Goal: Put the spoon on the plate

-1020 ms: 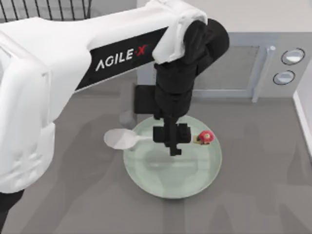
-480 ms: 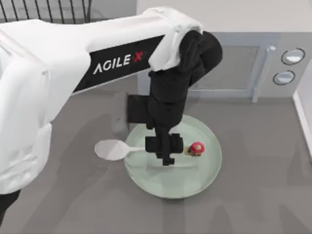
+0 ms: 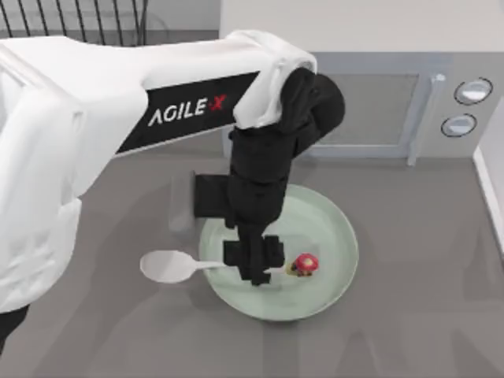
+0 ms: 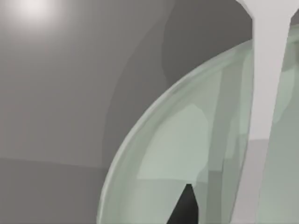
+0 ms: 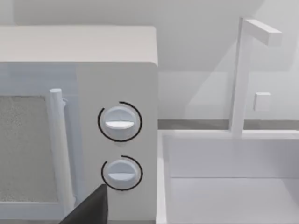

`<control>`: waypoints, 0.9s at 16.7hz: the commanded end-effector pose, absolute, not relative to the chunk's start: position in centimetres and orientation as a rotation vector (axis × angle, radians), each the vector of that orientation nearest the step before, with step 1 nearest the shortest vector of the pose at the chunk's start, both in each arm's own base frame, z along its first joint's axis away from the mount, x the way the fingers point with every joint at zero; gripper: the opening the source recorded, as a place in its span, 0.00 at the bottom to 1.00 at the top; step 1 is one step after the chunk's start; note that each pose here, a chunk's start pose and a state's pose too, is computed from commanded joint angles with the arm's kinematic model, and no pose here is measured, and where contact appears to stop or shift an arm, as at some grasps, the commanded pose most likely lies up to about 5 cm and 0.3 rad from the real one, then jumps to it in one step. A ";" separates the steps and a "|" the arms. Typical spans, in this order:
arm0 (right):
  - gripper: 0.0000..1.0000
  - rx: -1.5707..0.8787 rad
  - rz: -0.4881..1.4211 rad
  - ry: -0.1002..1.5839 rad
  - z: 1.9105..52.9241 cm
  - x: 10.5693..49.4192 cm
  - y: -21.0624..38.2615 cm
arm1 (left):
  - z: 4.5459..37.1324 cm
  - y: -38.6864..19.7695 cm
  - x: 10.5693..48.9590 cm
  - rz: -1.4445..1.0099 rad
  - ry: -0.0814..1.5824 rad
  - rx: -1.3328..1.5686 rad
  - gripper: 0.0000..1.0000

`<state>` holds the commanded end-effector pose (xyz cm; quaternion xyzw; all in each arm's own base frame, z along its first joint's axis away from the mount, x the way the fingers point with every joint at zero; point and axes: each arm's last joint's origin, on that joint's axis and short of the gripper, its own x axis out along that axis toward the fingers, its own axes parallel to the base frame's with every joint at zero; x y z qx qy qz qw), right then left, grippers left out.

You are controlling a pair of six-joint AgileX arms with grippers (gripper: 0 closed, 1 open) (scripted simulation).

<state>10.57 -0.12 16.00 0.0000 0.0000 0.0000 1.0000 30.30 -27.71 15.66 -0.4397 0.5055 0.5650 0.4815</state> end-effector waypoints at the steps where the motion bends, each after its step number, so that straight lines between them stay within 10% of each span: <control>1: 1.00 0.000 0.000 0.000 16.0 10.6 -0.1 | 15.6 -27.7 30.3 1.377 1.240 -1.072 0.00; 15: 1.00 0.000 0.000 0.000 16.0 10.6 -0.1 | 14.1 -30.3 31.8 1.203 1.191 -1.170 0.00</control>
